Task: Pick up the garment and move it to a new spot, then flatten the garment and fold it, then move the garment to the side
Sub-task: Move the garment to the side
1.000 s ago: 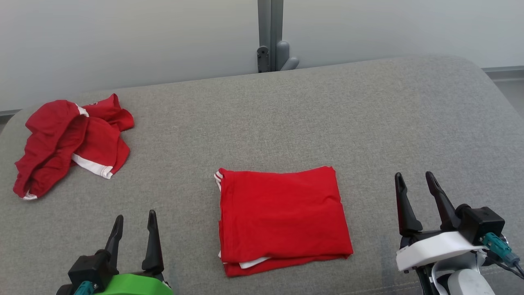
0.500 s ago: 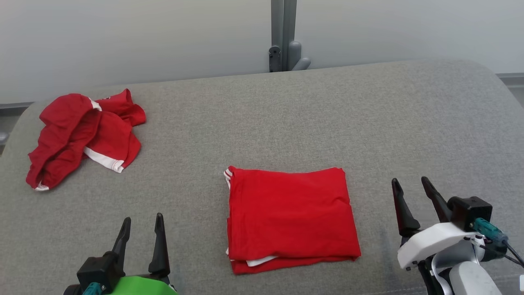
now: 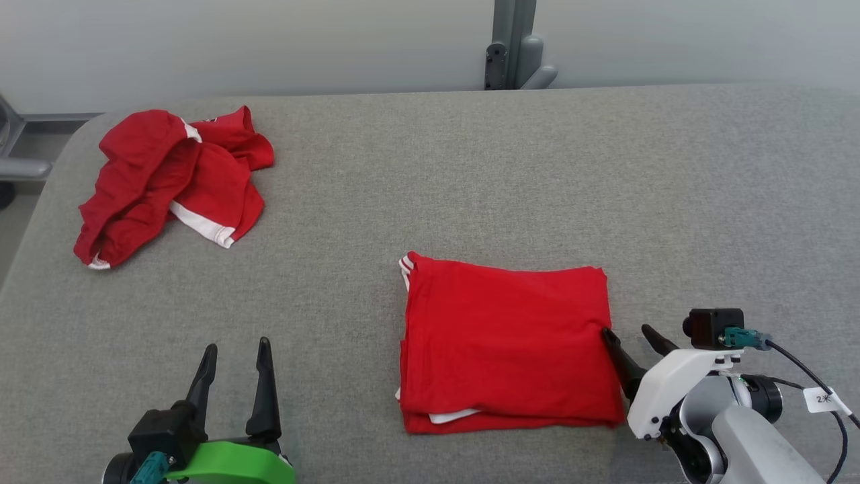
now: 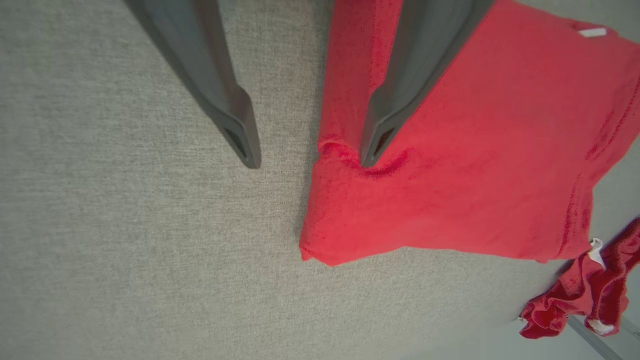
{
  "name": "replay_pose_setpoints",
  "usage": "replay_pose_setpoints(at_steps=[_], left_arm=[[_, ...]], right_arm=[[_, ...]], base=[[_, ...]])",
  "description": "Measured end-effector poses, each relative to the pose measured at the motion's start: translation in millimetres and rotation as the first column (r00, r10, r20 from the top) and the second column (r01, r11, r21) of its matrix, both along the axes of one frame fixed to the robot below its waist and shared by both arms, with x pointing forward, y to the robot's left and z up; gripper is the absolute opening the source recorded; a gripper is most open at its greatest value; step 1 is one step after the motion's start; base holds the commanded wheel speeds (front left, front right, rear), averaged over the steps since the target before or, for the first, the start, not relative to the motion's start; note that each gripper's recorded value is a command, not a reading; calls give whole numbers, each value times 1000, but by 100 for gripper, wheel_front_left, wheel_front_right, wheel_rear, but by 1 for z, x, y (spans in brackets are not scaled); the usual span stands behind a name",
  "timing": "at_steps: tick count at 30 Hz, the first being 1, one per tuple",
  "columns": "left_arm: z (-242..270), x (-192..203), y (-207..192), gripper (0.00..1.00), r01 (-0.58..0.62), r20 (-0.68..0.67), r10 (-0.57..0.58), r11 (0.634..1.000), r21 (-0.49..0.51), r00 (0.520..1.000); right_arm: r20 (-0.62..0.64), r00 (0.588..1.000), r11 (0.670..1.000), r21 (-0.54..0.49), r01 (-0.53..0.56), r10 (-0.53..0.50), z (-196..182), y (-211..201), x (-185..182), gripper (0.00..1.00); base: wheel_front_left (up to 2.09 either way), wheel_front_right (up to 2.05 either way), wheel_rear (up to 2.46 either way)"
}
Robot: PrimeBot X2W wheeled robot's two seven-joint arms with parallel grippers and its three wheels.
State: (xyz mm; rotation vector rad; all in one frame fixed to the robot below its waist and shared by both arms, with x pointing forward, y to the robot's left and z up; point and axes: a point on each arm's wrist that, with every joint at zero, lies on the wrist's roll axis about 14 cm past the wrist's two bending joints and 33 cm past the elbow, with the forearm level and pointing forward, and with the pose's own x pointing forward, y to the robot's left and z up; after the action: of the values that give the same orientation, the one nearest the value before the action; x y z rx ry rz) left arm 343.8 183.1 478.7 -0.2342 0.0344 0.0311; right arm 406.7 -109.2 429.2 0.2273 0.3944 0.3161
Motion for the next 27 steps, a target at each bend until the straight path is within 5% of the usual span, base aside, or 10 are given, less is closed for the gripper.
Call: replay_pose_setpoints(at_steps=[11, 12, 15, 27], left_arm=[[-11, 0, 13, 100, -43, -32, 43, 999, 5, 999], [-12, 0, 14, 100, -46, -37, 46, 999, 8, 998], [-13, 2, 15, 100, -49, -39, 49, 999, 9, 998], [-10, 20, -6, 100, 26, -21, -26, 1000, 12, 999]], right_arm=[[-232, 967, 991, 105, -81, 103, -34, 27, 2, 100], [-238, 964, 989, 114, -89, 114, -35, 29, 3, 54], [-238, 962, 987, 122, -105, 131, -35, 33, 5, 0], [-150, 988, 996, 79, -36, 47, -18, -4, 33, 0]], base=[[0, 0, 0], [0, 0, 0], [0, 0, 0], [0, 0, 0]])
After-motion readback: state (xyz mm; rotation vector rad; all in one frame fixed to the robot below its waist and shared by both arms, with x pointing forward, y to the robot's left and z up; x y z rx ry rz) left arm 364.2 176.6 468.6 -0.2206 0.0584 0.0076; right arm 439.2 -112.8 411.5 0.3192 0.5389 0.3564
